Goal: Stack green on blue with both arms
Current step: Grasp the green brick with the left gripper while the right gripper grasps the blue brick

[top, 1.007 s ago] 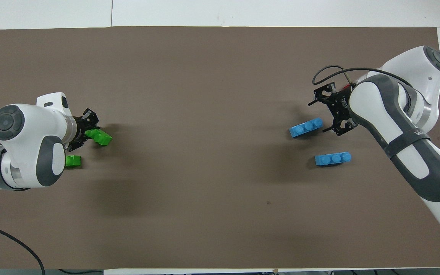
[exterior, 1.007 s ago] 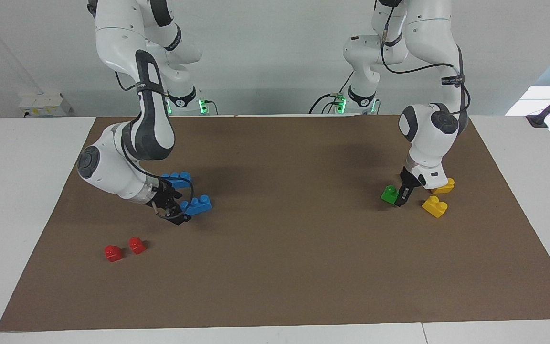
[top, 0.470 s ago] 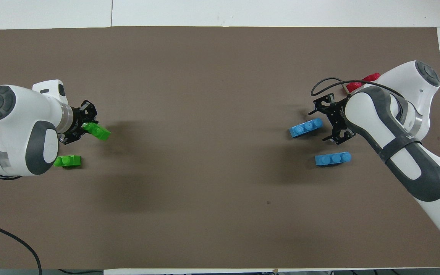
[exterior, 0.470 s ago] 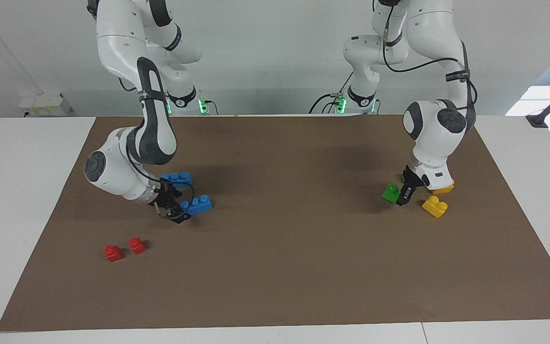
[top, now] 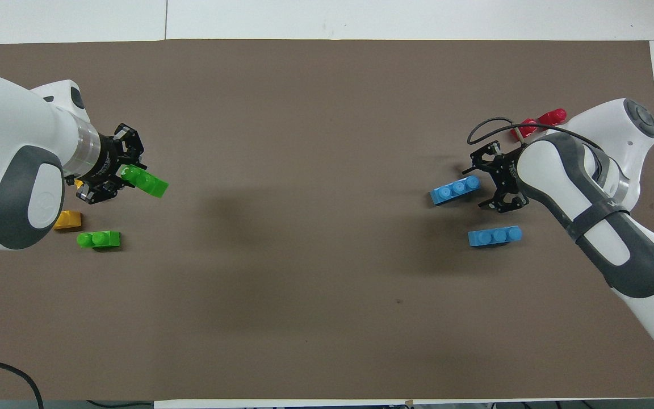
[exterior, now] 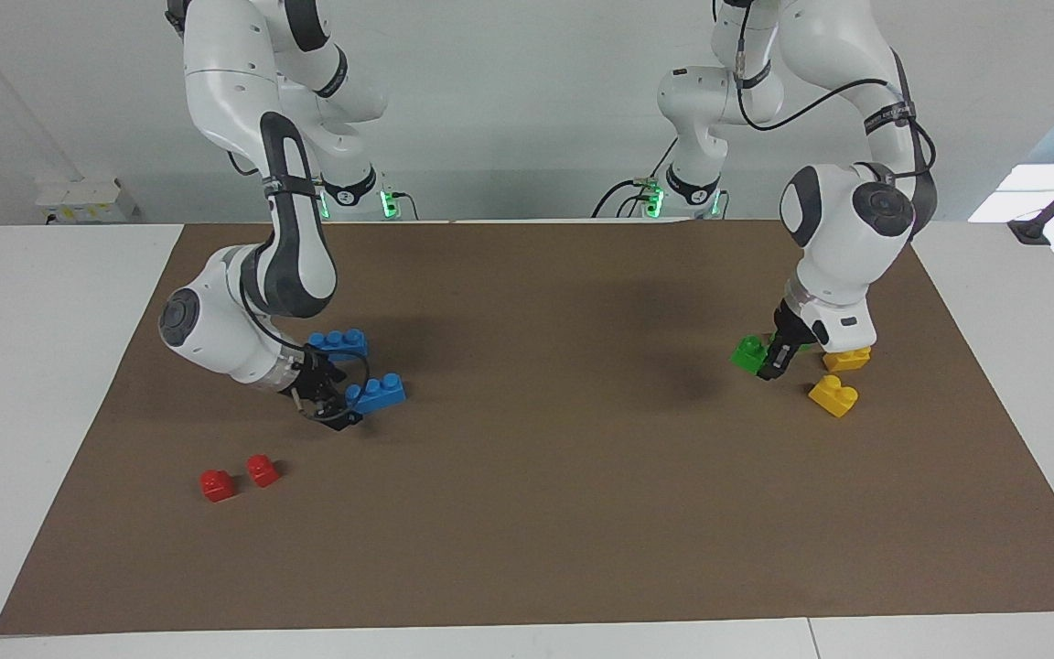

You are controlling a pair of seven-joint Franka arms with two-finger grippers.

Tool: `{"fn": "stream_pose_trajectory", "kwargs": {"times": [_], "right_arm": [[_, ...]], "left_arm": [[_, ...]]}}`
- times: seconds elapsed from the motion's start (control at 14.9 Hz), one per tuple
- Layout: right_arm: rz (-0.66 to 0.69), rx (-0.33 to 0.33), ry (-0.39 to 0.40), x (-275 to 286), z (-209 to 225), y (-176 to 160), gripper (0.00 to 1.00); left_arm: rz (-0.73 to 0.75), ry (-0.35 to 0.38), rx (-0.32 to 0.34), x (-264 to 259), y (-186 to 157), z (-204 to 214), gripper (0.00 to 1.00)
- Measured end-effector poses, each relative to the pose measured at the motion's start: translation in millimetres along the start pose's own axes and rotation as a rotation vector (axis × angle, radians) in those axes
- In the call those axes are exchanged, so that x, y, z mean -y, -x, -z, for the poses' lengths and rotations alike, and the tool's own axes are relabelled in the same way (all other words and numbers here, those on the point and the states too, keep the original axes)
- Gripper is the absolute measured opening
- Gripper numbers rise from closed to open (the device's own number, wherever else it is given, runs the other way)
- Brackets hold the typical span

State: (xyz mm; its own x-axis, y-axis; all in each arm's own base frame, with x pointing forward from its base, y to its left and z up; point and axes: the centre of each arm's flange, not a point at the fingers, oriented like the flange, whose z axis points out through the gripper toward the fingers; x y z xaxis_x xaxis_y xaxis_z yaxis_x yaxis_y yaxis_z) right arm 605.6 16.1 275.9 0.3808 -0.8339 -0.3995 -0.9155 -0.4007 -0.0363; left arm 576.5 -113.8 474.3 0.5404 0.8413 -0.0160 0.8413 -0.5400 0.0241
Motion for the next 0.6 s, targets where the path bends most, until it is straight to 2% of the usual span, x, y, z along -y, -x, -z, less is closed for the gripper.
{"fn": "stream_pose_trajectory", "kwargs": {"times": [0.07,0.27,0.34,0.54,0.6], "right_arm": [[-0.002,0.0,-0.002,-0.8,0.7,-1.6,0.7],[-0.001,0.002,-0.006,-1.0,2.6,-2.0,0.7],[0.0,0.004,-0.008,-0.5,2.6,-0.9,0.62],[0.002,0.008,-0.009,0.7,1.7,1.8,0.6],[0.003,0.008,-0.009,1.1,1.3,2.6,0.53]], "left_arm": [[0.04,0.001,0.002,-2.9,11.4,10.3,0.34],[0.166,0.022,-0.002,-2.1,37.4,42.9,0.34],[0.196,0.025,-0.003,1.5,43.2,52.7,0.34],[0.308,0.025,-0.002,8.9,59.4,71.7,0.34],[0.334,0.026,-0.002,9.2,65.1,74.5,0.34]]}}
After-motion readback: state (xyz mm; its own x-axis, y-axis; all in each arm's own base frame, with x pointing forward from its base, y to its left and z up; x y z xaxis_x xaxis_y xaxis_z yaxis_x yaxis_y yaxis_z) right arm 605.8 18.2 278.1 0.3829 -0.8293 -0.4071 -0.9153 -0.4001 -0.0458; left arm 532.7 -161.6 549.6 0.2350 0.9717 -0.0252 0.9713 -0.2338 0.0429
